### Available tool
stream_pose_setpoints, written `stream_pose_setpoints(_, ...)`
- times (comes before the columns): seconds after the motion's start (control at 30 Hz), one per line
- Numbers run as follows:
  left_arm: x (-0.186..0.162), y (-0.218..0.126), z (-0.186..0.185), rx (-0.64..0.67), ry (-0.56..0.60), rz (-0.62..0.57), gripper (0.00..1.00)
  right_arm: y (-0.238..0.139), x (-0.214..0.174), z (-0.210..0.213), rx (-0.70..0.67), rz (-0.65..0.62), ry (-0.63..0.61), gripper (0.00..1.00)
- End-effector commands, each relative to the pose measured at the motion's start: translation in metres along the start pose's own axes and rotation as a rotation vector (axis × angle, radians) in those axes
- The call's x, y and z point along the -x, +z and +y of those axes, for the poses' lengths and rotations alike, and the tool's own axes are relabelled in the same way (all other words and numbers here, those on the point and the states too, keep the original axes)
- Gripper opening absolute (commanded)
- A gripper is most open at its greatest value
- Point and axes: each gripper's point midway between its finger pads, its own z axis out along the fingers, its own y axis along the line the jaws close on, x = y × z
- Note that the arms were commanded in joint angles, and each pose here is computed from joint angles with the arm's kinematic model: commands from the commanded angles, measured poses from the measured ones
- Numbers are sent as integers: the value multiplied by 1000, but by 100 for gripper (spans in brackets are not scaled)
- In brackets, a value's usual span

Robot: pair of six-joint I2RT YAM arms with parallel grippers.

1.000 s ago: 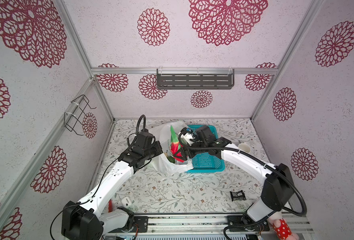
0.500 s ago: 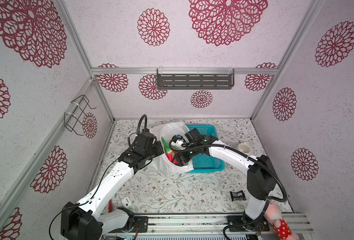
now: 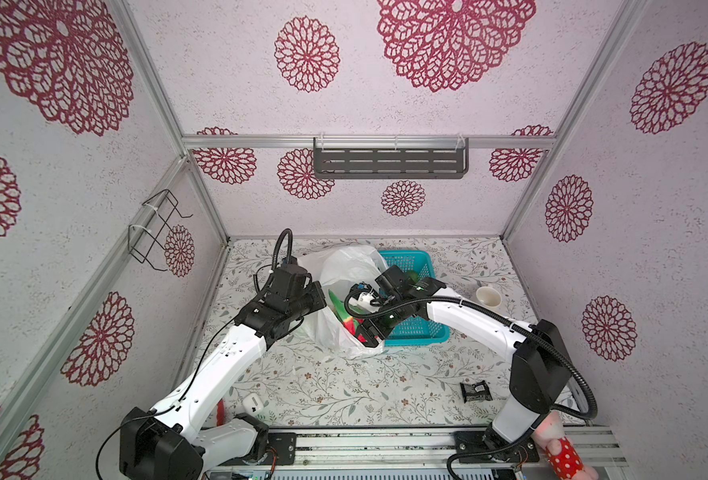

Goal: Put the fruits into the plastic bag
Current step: 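Lift the red dragon fruit and carry it into the held-open white bag, then release the dragon fruit in the bag while the left gripper lowers the bag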

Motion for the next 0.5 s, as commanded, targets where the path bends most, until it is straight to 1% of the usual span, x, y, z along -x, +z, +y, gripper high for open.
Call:
stream_pose_setpoints(0.0,17,-13,-25,-107,38,-51,0,-6,11,8,13,0,-29,0)
stream_pose_setpoints(0.07,16,-19,-30,-138,61,-49,0,-2,21,4,3,-8,-28,0)
stream_pose_setpoints(0.2,12,-27,-35,-167,95,-37,0,1,55,-9,-47,-42,-25,0)
stream_pose_setpoints(0.37,4,-26,-34,-173,98,-2,0,-10,102,-22,-110,-144,-16,0)
stream_pose_setpoints(0.47,0,-23,-32,-169,96,12,0,-14,121,-31,-136,-202,8,0)
